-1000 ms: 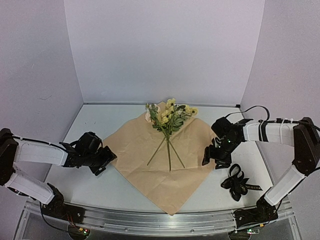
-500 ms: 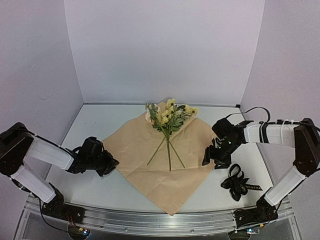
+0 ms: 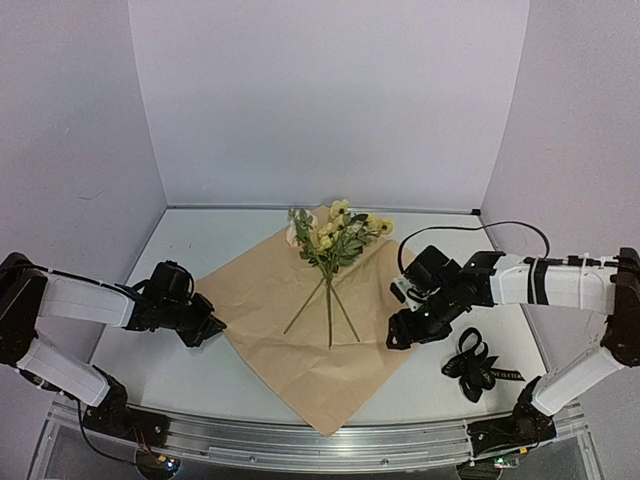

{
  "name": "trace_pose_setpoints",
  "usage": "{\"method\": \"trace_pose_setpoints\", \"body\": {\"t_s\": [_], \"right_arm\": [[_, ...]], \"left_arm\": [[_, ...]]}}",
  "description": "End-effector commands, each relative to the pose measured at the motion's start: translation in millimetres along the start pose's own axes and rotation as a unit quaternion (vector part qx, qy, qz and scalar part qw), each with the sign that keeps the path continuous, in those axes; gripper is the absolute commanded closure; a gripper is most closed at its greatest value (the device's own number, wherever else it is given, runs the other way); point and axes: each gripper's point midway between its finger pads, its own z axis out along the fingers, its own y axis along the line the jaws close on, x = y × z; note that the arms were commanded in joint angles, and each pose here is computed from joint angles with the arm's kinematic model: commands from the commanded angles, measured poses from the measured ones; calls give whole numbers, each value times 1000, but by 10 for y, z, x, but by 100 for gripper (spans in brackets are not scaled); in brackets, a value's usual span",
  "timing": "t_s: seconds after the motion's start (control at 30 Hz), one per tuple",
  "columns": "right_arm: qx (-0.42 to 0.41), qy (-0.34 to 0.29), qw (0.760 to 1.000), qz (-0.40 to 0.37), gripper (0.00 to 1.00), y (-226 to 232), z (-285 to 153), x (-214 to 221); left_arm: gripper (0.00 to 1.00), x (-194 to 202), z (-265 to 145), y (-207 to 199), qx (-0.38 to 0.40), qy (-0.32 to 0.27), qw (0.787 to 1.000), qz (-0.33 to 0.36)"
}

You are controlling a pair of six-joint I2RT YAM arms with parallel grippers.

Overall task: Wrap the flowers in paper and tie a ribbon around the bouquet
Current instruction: Pick up the flattened wrapping paper from the center of the board, then pick up the bottom corner of the flattened wrapping paper from the center of the board.

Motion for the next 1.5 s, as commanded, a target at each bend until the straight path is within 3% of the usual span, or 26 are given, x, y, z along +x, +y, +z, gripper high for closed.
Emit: {"method": "trace_pose_setpoints", "body": {"t_s": [0.0,0.13,0.27,0.57,0.97,1.2,1.47], "right_arm": [[-8,-30,986,-166,32,305,-43,104],[-39,-41,966,-251,32,672,-70,241],[-31,-56,924,-377,32,982,-94,464],[-15,-106,826,-553,31,1269,-95,810],[63,-161,712,-681,29,1559,117,940],[81,-179,691,-695,29,1753,250,966],[113,-202,693,-683,29,1837,395,870]], "left_arm": [[100,87,-166,26,5,49,999,-14],[100,112,-209,26,12,69,997,-33],[100,141,-234,-26,39,92,993,-69],[100,83,-336,-139,66,111,985,-117],[100,39,-381,-180,75,117,982,-130],[100,29,-417,-172,80,121,979,-141],[100,24,-458,-166,87,124,978,-146]]}}
